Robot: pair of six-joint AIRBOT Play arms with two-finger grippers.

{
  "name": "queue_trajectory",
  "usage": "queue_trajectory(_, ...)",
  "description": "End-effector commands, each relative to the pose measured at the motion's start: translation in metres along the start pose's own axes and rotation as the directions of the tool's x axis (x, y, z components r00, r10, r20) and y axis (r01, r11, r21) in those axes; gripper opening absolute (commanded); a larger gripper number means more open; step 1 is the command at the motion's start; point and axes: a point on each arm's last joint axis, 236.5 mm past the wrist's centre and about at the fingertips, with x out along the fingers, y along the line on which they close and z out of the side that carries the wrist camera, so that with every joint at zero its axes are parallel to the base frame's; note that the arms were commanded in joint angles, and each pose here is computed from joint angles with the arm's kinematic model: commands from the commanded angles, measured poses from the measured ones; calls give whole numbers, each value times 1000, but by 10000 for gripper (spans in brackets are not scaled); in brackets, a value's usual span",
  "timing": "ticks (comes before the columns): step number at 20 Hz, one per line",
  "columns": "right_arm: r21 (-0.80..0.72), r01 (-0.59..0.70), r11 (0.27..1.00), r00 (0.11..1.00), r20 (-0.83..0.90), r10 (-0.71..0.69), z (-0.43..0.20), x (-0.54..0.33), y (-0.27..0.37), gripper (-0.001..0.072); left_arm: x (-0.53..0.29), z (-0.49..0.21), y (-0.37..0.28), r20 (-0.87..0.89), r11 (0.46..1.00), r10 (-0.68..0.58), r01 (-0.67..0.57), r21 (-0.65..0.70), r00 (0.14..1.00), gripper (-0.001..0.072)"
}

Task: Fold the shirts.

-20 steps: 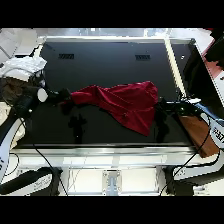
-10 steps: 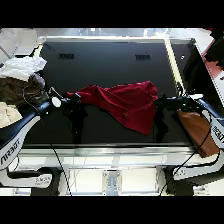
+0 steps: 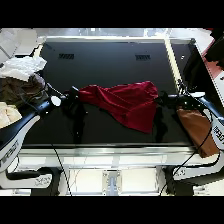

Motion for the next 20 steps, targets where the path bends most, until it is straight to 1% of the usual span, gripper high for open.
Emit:
queue_trajectory(1, -42, -23, 999, 1000, 9, 23, 1, -15, 20, 21, -56, 38, -57, 121, 984, -159, 147, 103, 980, 6)
queue_trajectory(3, -89, -66, 994, 998, -1, 66, -5, -40, 45, 21, -110, 48, -89, 153, 950, -244, 205, 235, 958, 5)
queue_trajectory(6, -194, -127, 973, 991, 17, 133, -20, -109, 90, 20, -207, 62, -121, 235, 886, -360, 251, 391, 903, 5)
queue_trajectory(8, -291, -106, 951, 984, 106, 142, -29, -169, 119, 20, -285, 74, -133, 333, 839, -445, 257, 480, 831, 4)
queue_trajectory(10, -402, -29, 915, 965, 228, 131, -39, -233, 156, 19, -351, 75, -130, 406, 808, -495, 235, 540, 768, 3)
queue_trajectory(11, -463, 30, 886, 948, 293, 121, -46, -264, 179, 19, -374, 72, -123, 428, 800, -491, 199, 566, 759, 2)
queue_trajectory(13, -565, 168, 807, 897, 427, 112, -55, -314, 230, 19, -409, 63, -108, 452, 792, -455, 117, 599, 768, 2)
queue_trajectory(15, -630, 269, 728, 837, 527, 147, -59, -354, 280, 19, -448, 63, -111, 490, 777, -468, 79, 624, 735, 2)
queue_trajectory(16, -638, 322, 699, 790, 589, 173, -55, -374, 300, 18, -467, 68, -117, 516, 770, -480, 59, 636, 709, 2)
queue_trajectory(17, -635, 361, 683, 739, 641, 205, -48, -392, 317, 16, -476, 75, -123, 536, 757, -480, 19, 653, 695, 2)
queue_trajectory(18, -630, 369, 683, 720, 659, 218, -42, -399, 322, 16, -468, 83, -124, 540, 752, -447, -27, 658, 713, 2)
queue_trajectory(19, -621, 336, 708, 739, 640, 210, -35, -393, 315, 16, -444, 88, -120, 517, 756, -387, -58, 652, 764, 2)
queue_trajectory(20, -607, 278, 745, 787, 588, 186, -29, -379, 298, 16, -406, 88, -111, 457, 750, -300, -89, 655, 837, 3)
